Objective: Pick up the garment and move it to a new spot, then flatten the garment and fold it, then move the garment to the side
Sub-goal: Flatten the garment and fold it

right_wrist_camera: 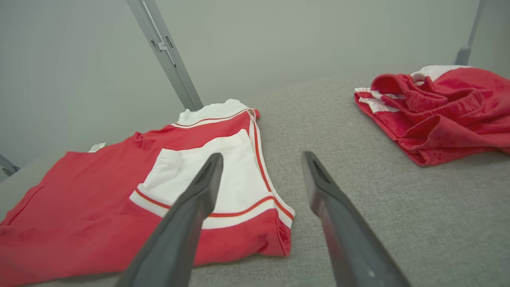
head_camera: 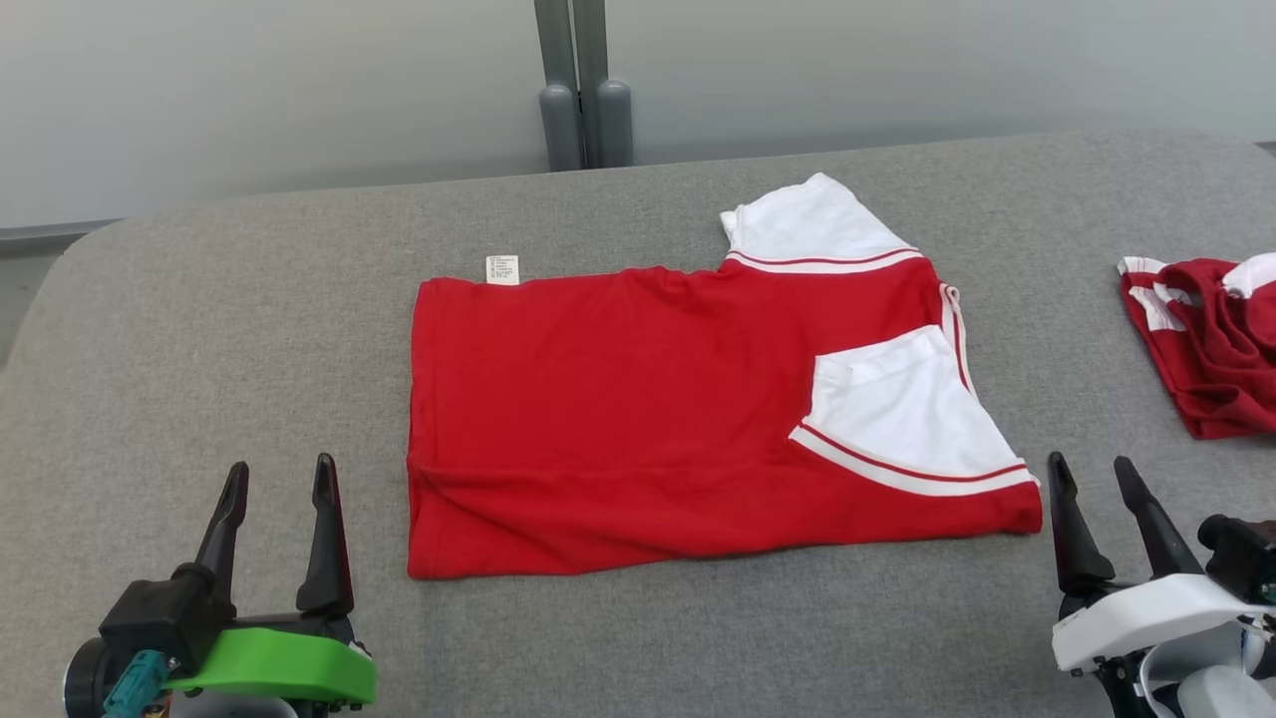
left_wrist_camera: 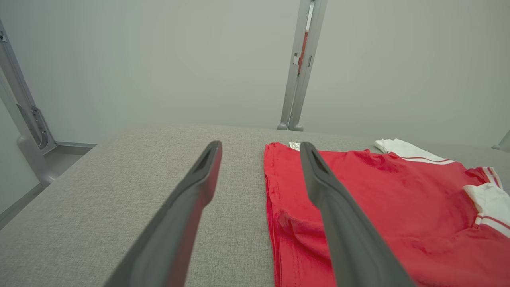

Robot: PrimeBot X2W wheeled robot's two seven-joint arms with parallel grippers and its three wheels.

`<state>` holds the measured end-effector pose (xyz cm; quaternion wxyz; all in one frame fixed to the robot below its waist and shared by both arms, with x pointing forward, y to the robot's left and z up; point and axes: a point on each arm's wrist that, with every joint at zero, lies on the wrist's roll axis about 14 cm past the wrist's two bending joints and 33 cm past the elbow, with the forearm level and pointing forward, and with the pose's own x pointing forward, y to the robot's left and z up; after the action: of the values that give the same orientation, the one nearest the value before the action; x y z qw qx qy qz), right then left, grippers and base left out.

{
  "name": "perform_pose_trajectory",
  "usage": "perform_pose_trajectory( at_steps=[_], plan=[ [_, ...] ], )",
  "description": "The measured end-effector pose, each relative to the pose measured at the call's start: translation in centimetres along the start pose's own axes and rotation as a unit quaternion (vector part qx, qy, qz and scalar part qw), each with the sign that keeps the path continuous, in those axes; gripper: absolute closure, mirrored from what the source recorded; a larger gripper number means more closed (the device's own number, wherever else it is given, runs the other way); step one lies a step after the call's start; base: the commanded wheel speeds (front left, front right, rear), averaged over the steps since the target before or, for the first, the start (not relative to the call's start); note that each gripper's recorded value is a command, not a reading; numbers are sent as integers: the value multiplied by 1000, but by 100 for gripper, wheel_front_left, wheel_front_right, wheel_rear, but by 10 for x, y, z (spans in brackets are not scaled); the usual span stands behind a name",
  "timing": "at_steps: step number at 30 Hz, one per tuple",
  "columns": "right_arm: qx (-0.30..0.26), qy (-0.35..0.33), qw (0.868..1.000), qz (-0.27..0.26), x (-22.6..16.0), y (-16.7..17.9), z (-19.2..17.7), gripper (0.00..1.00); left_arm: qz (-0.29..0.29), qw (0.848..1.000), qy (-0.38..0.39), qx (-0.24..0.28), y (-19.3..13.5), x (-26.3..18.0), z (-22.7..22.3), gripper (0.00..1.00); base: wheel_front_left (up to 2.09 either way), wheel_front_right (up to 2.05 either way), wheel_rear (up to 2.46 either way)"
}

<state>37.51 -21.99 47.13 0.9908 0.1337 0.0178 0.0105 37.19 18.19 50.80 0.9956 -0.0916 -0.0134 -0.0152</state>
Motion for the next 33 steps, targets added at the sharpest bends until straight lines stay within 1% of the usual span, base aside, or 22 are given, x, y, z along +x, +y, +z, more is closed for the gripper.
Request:
perform_pose_trajectory(
  at_steps=[5,9,13,23,27,31,32,33],
  plan=[
    [5,48,999,-9,4,-5,-23,0,-13,1000,26,6,-2,-2,-20,0,0,0,0],
    [14,96,995,-21,11,-10,-43,0,-17,995,94,5,-5,-7,-59,0,0,0,0],
    [25,141,989,-29,15,-10,-63,0,-34,989,142,3,-13,-3,-83,0,0,0,0],
    [43,170,984,-29,20,-3,-79,0,-59,965,255,0,-26,-8,-137,0,0,0,0],
    [44,179,982,-34,20,-5,-83,0,-66,961,268,0,-30,-4,-141,0,0,0,0],
    [45,190,980,-37,21,-6,-86,0,-68,952,300,-3,-33,-7,-151,0,0,0,0],
    [45,193,980,-37,22,-6,-86,10,-68,950,305,-4,-33,-7,-152,41,0,0,0],
    [47,196,979,-35,22,-5,-87,34,-69,949,308,-4,-34,-7,-152,55,0,0,0]
  ],
)
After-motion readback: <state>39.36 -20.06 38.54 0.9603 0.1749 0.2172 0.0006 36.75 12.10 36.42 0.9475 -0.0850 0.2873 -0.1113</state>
